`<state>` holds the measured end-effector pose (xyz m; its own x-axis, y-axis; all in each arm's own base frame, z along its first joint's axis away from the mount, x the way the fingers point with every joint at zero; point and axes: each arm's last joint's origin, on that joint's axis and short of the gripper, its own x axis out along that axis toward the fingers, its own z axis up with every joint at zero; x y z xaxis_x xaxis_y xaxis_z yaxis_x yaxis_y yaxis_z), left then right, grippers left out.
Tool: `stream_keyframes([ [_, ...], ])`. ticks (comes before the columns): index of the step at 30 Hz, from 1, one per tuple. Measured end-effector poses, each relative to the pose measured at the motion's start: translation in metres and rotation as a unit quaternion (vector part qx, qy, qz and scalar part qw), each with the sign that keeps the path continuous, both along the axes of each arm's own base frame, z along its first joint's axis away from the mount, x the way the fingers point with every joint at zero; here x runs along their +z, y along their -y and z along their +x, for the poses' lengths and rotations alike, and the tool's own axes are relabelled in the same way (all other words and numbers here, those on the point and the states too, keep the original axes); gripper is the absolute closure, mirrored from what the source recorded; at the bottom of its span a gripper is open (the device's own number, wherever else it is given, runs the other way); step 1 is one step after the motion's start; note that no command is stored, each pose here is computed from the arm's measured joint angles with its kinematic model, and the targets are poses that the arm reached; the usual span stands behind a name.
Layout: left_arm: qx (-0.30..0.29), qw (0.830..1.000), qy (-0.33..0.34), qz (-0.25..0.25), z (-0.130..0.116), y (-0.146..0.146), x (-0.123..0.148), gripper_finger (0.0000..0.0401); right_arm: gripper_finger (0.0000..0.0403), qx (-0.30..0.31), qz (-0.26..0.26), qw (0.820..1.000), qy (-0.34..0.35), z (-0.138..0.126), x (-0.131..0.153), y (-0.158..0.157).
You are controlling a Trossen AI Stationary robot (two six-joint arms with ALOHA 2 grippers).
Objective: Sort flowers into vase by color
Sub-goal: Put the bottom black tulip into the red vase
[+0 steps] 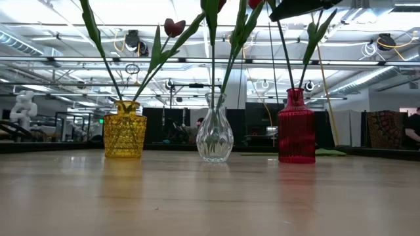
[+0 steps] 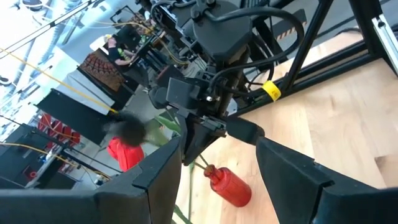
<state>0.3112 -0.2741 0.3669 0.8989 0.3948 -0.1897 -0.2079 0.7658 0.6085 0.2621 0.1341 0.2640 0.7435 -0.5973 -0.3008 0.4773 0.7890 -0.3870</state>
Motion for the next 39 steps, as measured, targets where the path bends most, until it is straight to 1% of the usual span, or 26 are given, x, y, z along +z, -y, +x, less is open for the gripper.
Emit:
stream_keyframes([
  [7, 0.000, 1.000, -0.005, 0.005, 0.000, 0.000, -0.001, 0.0187, 0.0305, 0.014, 0.011, 1.000, -0.009, -0.001, 0.000, 0.000],
  [12, 0.000, 1.000, -0.005, 0.004, 0.000, 0.000, -0.001, 0.0187, 0.0253, 0.035, 0.040, 0.999, -0.014, -0.005, 0.005, 0.001],
  [15, 0.000, 1.000, -0.005, 0.004, 0.000, 0.000, -0.001, 0.0187, 0.0230, 0.029, 0.048, 0.998, -0.011, -0.009, 0.008, 0.004],
  [18, 0.000, 1.000, -0.004, 0.003, 0.000, 0.000, -0.001, 0.0187, 0.0215, 0.025, 0.056, 0.998, -0.006, -0.012, 0.010, 0.005],
  [21, 0.000, 1.000, -0.004, 0.003, 0.000, 0.000, -0.001, 0.0187, 0.0209, 0.024, 0.059, 0.998, -0.002, -0.013, 0.012, 0.006],
  [29, 0.001, 1.000, -0.004, 0.003, 0.000, 0.000, -0.001, 0.0187, 0.0209, 0.030, 0.067, 0.997, 0.009, -0.013, 0.016, 0.006],
  [35, 0.000, 1.000, -0.004, 0.004, 0.000, 0.000, -0.001, 0.0187, 0.0209, 0.060, 0.069, 0.995, 0.033, -0.007, 0.023, 0.001],
  [37, 0.000, 1.000, -0.004, 0.004, 0.000, 0.000, -0.001, 0.0187, 0.0215, 0.064, 0.065, 0.995, 0.035, -0.007, 0.025, 0.001],
  [39, 0.000, 1.000, -0.005, 0.004, 0.000, 0.000, -0.001, 0.0187, 0.0230, 0.064, 0.064, 0.995, 0.037, -0.006, 0.025, 0.001],
])
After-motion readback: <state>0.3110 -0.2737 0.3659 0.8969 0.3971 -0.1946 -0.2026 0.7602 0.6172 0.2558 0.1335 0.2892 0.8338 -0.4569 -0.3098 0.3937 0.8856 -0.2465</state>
